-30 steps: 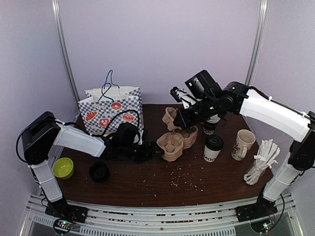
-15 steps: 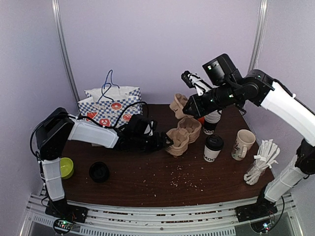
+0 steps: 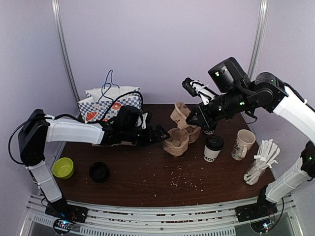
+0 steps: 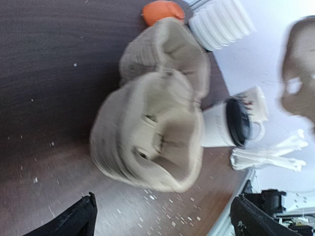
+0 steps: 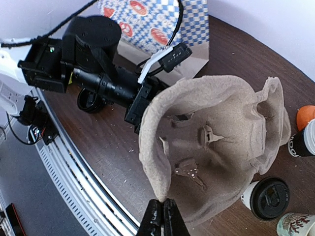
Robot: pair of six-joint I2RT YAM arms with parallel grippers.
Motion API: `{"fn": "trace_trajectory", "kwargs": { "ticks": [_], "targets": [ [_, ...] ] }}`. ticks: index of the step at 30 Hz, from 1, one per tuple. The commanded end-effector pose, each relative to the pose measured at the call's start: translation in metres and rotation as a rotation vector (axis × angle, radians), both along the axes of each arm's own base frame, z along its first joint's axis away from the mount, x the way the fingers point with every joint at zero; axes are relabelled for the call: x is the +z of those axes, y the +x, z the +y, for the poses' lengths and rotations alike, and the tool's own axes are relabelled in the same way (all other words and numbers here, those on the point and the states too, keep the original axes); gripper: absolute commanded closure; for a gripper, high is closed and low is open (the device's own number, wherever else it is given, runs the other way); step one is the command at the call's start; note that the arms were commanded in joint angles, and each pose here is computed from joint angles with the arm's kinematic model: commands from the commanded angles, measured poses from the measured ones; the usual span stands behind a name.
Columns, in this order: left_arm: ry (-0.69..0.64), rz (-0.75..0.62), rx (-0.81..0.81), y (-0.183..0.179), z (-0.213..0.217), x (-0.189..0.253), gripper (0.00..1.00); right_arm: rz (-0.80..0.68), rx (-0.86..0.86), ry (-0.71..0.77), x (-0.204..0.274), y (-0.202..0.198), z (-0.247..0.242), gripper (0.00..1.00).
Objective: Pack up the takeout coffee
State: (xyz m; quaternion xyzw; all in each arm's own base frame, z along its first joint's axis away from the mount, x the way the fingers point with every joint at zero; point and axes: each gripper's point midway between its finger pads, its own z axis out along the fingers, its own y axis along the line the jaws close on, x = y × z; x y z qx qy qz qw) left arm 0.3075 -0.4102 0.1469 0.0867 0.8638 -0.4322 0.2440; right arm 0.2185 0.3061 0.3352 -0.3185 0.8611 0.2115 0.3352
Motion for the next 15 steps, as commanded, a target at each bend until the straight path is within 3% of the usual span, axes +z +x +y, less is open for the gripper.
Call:
{"fn": "trace_trajectory", "kwargs": {
  "ticks": [1, 6, 10, 15],
  "targets": [
    [0.007, -0.056, -0.019, -0.043, 0.021, 0.037, 0.02, 0.021, 0.061, -0.066, -0.018, -0.032, 0.014, 1.0],
    [0.1, -0.063, 0.167, -0.078, 0.097, 0.047, 0.02, 0.03, 0.115, -0.157, -0.056, -0.066, 0.033, 1.0],
    [0.079, -0.098, 0.345, -0.092, 0.162, 0.064, 0.02, 0.048, 0.101, -0.215, -0.1, -0.075, 0.045, 1.0],
    [0.067, -0.114, 0.455, -0.1, 0.202, 0.062, 0.02, 0.116, 0.053, -0.217, -0.155, -0.076, 0.07, 1.0]
  ]
}}
